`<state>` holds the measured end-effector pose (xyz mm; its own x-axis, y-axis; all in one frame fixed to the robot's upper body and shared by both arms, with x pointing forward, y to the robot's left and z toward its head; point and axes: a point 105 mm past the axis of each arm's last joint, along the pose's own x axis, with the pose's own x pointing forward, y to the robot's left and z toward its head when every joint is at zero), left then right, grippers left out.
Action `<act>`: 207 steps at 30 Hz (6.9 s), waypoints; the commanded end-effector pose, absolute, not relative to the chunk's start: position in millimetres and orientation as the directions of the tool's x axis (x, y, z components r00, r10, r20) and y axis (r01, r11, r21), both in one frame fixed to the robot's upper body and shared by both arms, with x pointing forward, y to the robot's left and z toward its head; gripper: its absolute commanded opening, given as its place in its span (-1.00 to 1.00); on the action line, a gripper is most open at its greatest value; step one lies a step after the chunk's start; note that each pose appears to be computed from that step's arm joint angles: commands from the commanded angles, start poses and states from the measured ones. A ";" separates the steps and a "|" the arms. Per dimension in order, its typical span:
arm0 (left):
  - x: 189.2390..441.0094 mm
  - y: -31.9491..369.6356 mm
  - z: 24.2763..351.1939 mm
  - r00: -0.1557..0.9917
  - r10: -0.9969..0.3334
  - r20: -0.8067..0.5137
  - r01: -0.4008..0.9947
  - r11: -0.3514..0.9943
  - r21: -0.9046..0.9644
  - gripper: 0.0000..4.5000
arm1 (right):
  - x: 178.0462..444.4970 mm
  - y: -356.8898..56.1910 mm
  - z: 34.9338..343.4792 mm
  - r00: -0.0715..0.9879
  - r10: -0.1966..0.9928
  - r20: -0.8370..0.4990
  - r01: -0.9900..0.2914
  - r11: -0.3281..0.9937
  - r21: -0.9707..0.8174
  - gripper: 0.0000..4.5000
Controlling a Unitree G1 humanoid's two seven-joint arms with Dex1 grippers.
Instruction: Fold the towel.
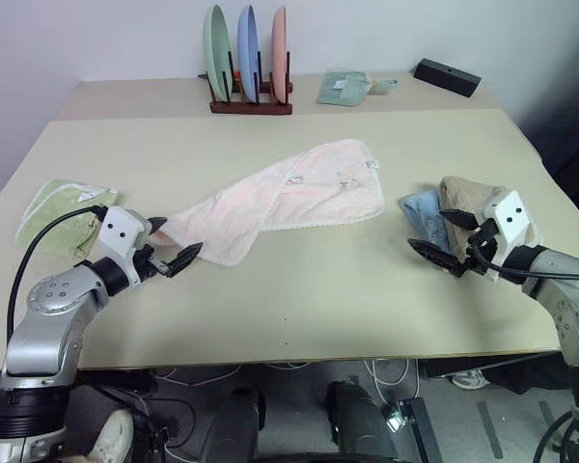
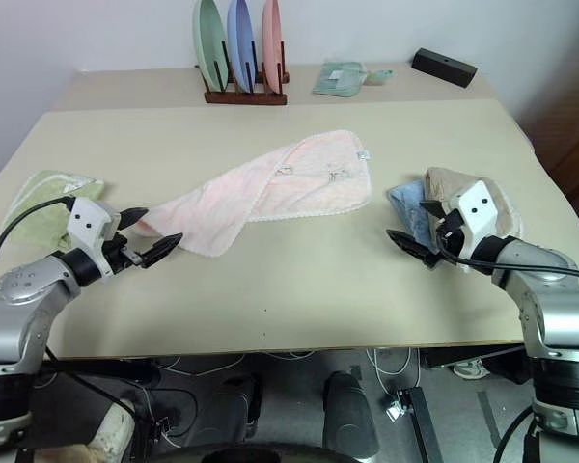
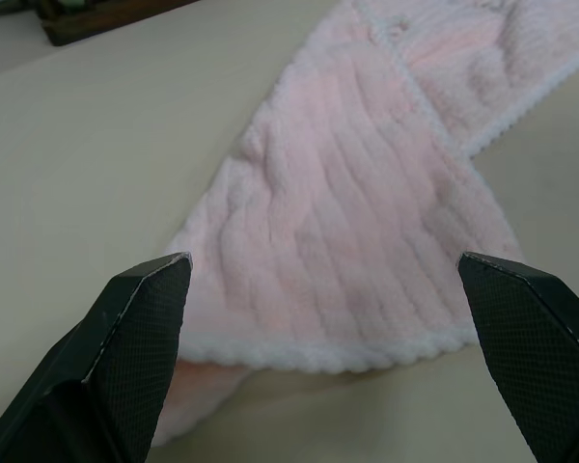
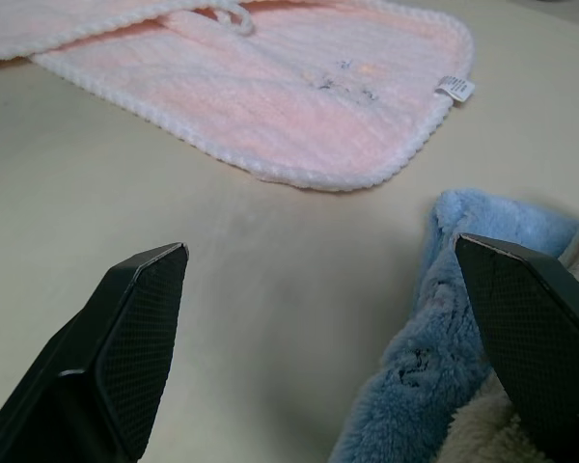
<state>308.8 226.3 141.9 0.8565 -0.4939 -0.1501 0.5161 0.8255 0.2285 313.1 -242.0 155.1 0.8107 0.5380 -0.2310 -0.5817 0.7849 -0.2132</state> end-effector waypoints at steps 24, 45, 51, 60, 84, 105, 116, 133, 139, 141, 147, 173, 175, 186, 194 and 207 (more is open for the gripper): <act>288.7 159.2 136.9 0.679 -0.699 -0.224 0.733 0.630 0.256 1.00 | 314.0 -167.2 153.6 0.745 0.657 -0.112 -0.666 0.730 -0.152 1.00; 331.6 160.9 90.2 0.713 -0.573 -0.405 0.701 0.610 0.370 1.00 | 317.2 -137.9 149.2 0.725 0.685 -0.074 -0.688 0.715 -0.125 1.00; 338.9 164.8 90.8 0.728 -0.555 -0.402 0.685 0.613 0.393 0.21 | 313.5 -141.7 146.2 0.745 0.663 -0.073 -0.667 0.736 -0.121 1.00; 345.3 152.6 120.2 0.721 -0.616 -0.318 0.687 0.572 0.449 -0.98 | 310.7 -138.4 144.8 0.751 0.657 -0.070 -0.660 0.742 -0.115 1.00; 291.5 283.8 113.0 0.801 -0.395 -0.450 0.573 0.721 0.390 -0.98 | 378.6 -156.8 158.1 0.839 0.527 -0.133 -0.515 0.693 -0.504 1.00; 280.3 261.1 88.1 0.741 -0.476 -0.473 0.651 0.682 0.333 -0.98 | 430.7 -135.2 116.2 0.709 0.563 -0.424 -0.700 0.631 -0.333 1.00; 287.0 250.9 90.6 0.731 -0.514 -0.448 0.669 0.667 0.328 -1.00 | 391.6 -132.7 99.3 0.582 0.655 -0.482 -0.774 0.627 -0.083 -0.69; 299.9 245.7 85.7 0.702 -0.556 -0.445 0.705 0.628 0.330 -1.00 | 290.4 -138.4 134.2 0.446 0.762 -0.470 -0.894 0.401 -0.199 -0.04; 297.4 246.2 79.9 0.697 -0.562 -0.446 0.711 0.622 0.327 -1.00 | 307.7 -163.1 168.7 0.571 0.736 -0.364 -0.821 0.521 -0.234 0.39; 296.9 246.2 78.9 0.694 -0.565 -0.446 0.713 0.620 0.325 -1.00 | 321.0 -172.1 176.0 0.629 0.704 -0.330 -0.777 0.581 -0.243 0.39; 299.3 243.0 76.9 0.687 -0.574 -0.445 0.721 0.614 0.321 -1.00 | 373.6 -191.2 156.1 0.768 0.531 -0.360 -0.631 0.723 -0.280 0.39; 325.5 244.1 127.9 0.792 -0.559 -0.247 0.611 0.730 0.307 -1.00 | 394.5 -186.4 183.8 0.793 0.547 -0.268 -0.606 0.661 -0.444 -0.98; 358.6 246.6 164.8 0.855 -0.503 -0.123 0.513 0.792 0.331 -1.00 | 412.0 -195.7 211.7 0.855 0.481 -0.193 -0.504 0.685 -0.526 -0.98; 420.3 289.1 346.5 0.892 -0.160 0.423 0.091 0.979 0.180 -1.00 | 413.7 -182.5 364.8 0.825 0.519 0.222 -0.219 0.657 -0.722 -0.98; 359.2 284.9 239.7 0.890 -0.452 0.060 0.419 0.863 0.284 -1.00 | 353.1 -162.1 259.7 0.681 0.715 -0.160 -0.615 0.439 -0.655 -0.98; 241.5 284.4 136.8 0.642 -0.563 -0.520 0.690 0.720 0.073 -1.00 | 266.8 -198.3 152.8 0.445 0.701 -0.558 -0.895 0.365 -0.255 -0.98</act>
<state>244.1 283.9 124.7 0.6378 -0.5629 -0.5257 0.6837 0.7281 0.0498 273.5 -199.6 143.4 0.4621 0.6877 -0.5600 -0.8850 0.3981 -0.2414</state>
